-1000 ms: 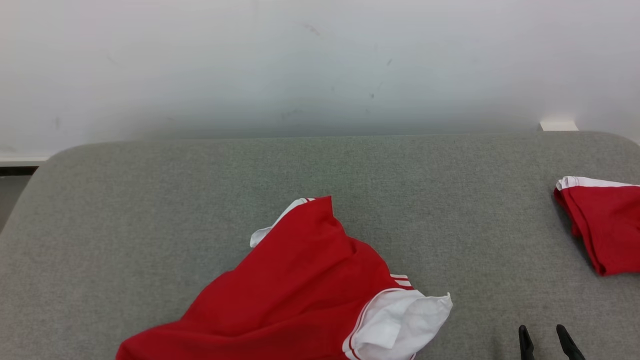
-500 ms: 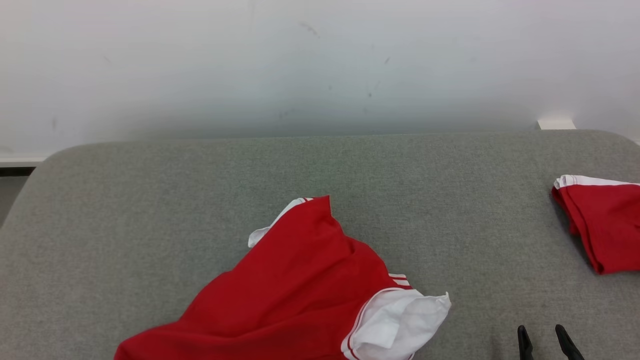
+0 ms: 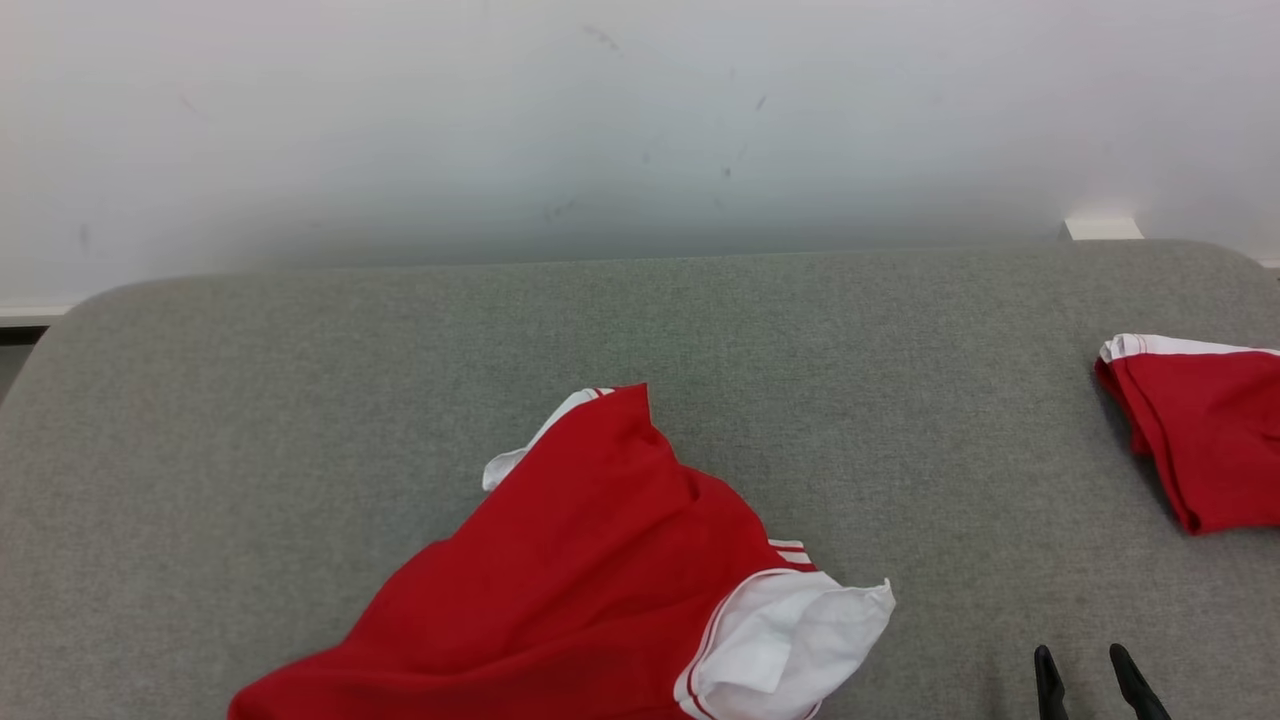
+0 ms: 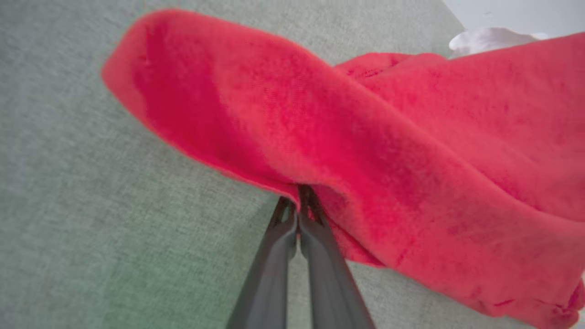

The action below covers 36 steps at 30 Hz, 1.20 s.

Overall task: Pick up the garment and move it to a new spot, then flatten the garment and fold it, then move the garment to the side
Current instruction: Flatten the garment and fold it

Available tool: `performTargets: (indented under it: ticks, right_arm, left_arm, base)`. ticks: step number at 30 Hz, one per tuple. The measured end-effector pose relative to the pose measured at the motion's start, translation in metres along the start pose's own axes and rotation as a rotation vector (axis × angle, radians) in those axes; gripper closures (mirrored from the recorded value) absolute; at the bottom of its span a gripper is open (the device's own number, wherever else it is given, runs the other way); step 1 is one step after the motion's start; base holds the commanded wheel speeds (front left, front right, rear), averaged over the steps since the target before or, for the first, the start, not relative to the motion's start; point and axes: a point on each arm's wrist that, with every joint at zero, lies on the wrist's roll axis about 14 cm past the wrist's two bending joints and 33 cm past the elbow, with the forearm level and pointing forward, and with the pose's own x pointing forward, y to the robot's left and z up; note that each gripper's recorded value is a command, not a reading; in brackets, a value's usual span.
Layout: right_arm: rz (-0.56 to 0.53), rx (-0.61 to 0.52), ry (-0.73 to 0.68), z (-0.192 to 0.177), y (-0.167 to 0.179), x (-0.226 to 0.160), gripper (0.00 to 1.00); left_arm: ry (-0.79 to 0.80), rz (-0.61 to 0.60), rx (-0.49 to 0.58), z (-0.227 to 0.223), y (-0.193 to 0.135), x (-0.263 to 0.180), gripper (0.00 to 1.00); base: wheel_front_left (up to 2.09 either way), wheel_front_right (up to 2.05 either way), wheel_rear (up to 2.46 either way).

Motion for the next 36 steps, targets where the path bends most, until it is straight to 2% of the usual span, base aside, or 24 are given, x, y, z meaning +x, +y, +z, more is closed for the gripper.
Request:
performTargets:
  ticks: [6, 16, 22, 33, 36]
  right_arm:
    - [0.000, 0.000, -0.001, 0.000, 0.000, 0.000, 0.00]
    - [-0.008, 0.015, -0.018, 0.005, -0.002, 0.000, 0.00]
    - [-0.045, 0.039, -0.042, 0.011, -0.011, -0.005, 0.00]
    - [-0.215, 0.103, -0.072, 0.013, -0.054, -0.044, 0.00]
    - [-0.258, 0.112, -0.078, 0.012, -0.064, -0.055, 0.00]
  left_arm:
    - [-0.038, -0.149, 0.077, 0.038, -0.033, -0.007, 1.00]
    - [-0.107, -0.545, 0.300, 0.146, -0.146, -0.053, 1.00]
    - [0.005, -0.745, 0.374, 0.167, -0.210, -0.065, 1.00]
    - [0.170, -0.828, 0.627, 0.173, -0.291, -0.044, 1.00]
    - [0.153, -0.817, 0.671, 0.180, -0.313, -0.033, 1.00]
  base:
    - [0.00, 0.00, 0.00]
    - [0.00, 0.00, 0.00]
    - [0.00, 0.00, 0.00]
    - [0.00, 0.00, 0.00]
    - [0.00, 0.00, 0.00]
